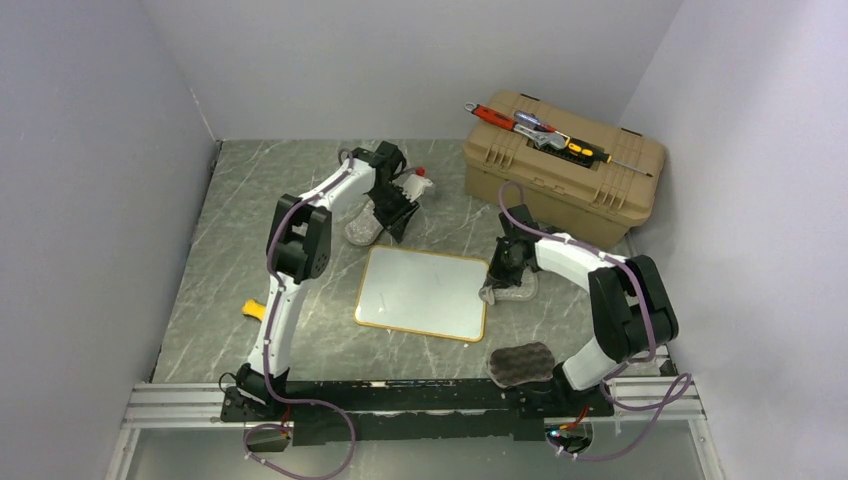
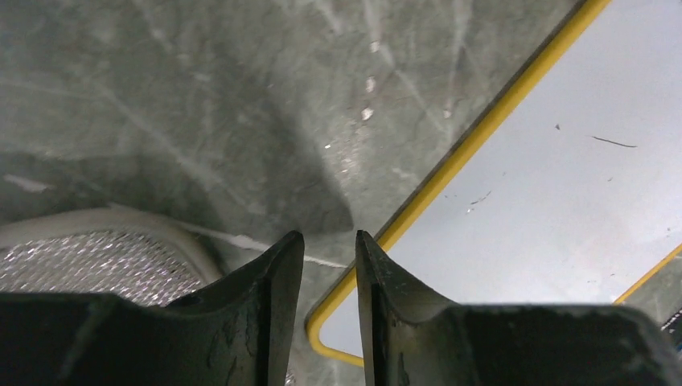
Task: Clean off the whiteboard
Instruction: Adjust the whiteboard at the center of the board.
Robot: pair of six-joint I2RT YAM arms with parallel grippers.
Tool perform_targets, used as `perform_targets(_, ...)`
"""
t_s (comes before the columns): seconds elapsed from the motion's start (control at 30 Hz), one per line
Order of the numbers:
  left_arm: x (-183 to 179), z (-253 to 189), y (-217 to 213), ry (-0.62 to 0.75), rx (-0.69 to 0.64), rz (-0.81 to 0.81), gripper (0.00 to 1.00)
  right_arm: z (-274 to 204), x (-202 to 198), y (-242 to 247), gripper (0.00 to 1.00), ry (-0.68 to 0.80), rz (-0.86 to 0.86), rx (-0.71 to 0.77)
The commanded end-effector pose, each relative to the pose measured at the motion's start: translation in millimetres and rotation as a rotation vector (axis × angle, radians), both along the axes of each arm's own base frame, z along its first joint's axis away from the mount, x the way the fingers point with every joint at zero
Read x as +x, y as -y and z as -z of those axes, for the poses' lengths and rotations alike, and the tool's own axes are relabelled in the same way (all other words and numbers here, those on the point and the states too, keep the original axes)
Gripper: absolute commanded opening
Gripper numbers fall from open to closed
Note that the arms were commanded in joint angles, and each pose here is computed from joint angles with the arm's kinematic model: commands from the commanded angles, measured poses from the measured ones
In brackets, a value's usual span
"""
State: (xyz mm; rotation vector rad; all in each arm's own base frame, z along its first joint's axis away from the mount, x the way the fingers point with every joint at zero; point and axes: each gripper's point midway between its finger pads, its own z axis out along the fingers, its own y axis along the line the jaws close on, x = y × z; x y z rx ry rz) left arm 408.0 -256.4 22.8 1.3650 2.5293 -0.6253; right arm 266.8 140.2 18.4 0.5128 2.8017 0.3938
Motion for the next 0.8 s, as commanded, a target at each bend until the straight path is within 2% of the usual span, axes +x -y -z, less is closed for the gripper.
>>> perform_targets(0.0,7.9,41.4,-40.0,-0.001,0.161,-0.038,0.37,11.8,29.0,-3.2,0.00,0.024,0.008,-0.028)
perform_targets(0.2,-41.6,61.3,-66.0,-0.151,0.215,0.038,0.31,30.4,62.3,-25.4,0.00,0.002,-0.025,0.016)
perform_targets(0.53,-123.4,55.5,-99.0,-0.369,0.221,0.135,0.21,28.3,105.9,-85.1,0.00,0.019,-0.137,0.040)
perform_targets(0.77,-149.6,29.3,-93.3,-0.444,0.102,0.131,0.18,21.4,136.3,-141.3,0.00,0.052,-0.224,0.062)
